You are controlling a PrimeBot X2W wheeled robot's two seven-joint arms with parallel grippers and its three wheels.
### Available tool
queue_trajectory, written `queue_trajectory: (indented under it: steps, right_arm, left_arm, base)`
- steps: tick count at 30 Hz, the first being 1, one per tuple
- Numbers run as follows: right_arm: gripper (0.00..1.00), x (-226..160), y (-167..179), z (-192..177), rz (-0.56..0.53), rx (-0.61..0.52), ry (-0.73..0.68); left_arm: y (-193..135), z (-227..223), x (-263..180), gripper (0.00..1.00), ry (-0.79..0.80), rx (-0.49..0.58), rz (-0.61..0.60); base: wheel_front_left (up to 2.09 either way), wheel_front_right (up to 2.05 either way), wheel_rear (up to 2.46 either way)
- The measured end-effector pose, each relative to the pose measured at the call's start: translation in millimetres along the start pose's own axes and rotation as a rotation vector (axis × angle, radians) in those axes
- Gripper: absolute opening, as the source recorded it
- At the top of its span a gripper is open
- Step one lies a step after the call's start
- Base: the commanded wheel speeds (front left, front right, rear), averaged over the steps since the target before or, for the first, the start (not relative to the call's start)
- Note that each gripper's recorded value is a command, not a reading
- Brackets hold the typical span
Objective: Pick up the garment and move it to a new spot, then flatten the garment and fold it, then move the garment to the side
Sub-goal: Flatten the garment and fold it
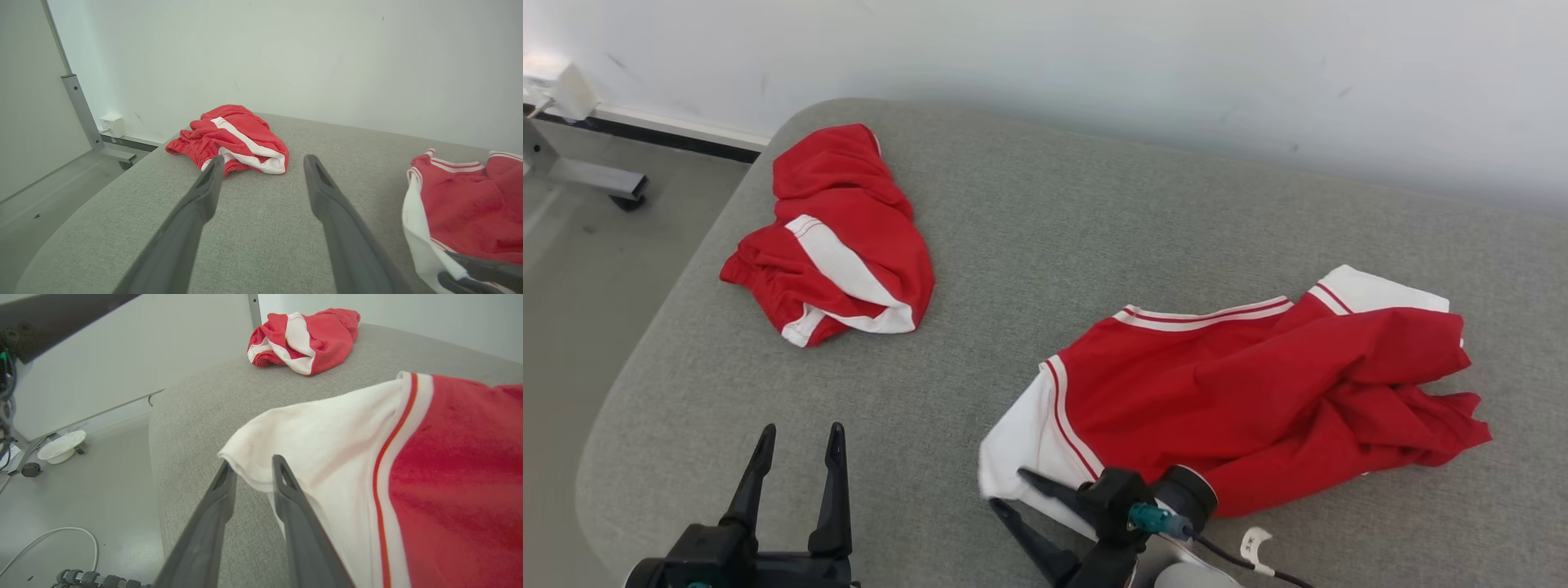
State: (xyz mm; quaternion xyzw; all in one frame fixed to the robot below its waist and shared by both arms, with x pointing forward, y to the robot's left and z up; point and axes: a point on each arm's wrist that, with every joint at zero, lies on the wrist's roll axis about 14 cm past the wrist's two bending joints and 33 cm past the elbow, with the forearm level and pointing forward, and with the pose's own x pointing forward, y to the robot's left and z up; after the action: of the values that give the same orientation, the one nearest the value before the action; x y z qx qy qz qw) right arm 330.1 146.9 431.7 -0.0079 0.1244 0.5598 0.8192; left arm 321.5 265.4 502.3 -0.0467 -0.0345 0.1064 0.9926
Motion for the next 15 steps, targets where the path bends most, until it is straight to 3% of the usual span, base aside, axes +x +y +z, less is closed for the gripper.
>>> queue_trajectory:
  steps: [8, 15]
  right_arm:
    - [1.00, -8, -43, 53, -0.129, 0.010, -0.153]
    - [1.00, -64, -105, 84, -0.354, -0.004, -0.285]
  left_arm:
    - [-14, 0, 10, 1.00, -0.005, -0.007, -0.043]
    - [-33, 5, 18, 1.00, -0.027, -0.007, -0.103]
  base:
    - [0.00, 0.00, 0.00]
    - [0.00, 0.00, 0.00]
